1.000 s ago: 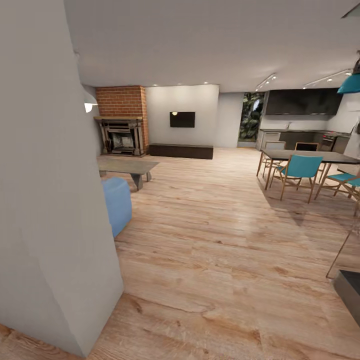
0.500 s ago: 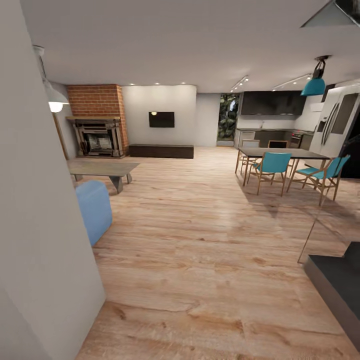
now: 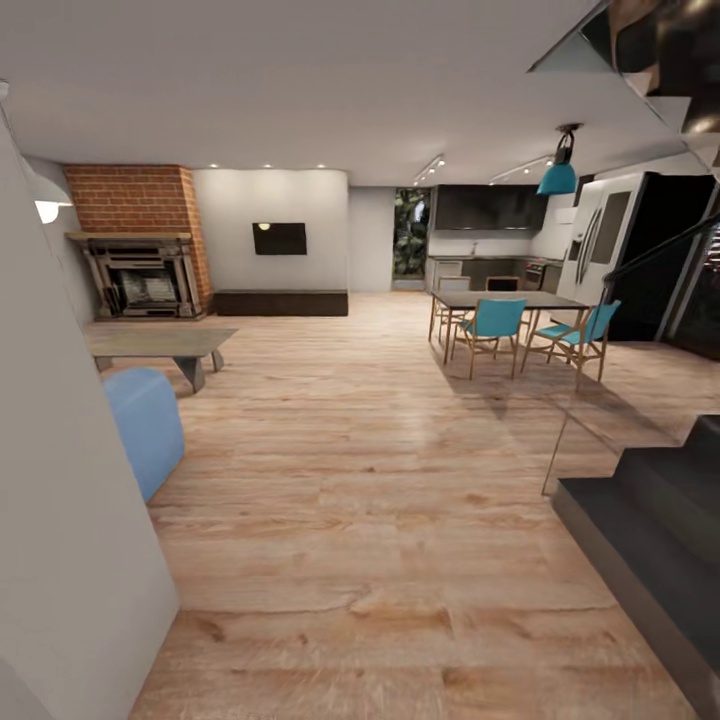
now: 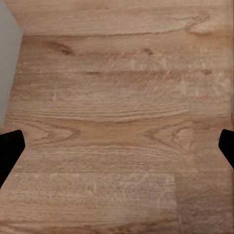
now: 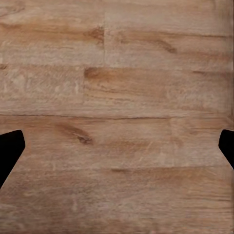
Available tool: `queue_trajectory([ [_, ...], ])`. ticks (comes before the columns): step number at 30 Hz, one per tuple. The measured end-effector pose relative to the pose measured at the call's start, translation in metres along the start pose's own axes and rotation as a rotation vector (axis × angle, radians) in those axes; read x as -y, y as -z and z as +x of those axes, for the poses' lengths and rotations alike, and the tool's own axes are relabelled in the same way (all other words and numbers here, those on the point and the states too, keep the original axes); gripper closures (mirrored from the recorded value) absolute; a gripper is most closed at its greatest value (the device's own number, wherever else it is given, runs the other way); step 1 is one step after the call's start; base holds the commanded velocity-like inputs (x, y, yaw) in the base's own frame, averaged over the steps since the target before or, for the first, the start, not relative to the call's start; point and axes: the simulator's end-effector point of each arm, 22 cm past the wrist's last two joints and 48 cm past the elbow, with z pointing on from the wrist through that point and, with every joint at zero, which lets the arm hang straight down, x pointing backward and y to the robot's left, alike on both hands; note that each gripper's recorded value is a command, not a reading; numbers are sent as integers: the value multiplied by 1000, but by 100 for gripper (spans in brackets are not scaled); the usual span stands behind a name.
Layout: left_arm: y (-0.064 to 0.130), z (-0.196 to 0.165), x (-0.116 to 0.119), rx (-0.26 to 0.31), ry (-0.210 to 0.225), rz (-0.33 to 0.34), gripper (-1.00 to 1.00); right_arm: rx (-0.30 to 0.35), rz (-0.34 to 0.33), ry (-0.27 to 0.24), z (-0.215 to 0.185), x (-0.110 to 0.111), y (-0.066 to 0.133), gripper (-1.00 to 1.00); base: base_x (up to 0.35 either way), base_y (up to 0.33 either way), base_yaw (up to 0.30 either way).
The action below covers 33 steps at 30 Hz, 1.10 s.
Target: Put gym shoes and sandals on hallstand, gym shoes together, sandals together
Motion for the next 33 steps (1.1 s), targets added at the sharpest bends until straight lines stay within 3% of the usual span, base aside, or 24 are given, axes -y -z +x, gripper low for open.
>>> queue_trajectory([
  [33, 1, 15, 1, -36, 0, 2, -100, -25, -2, 0, 11, -1, -1, -100, -293, 197, -267],
])
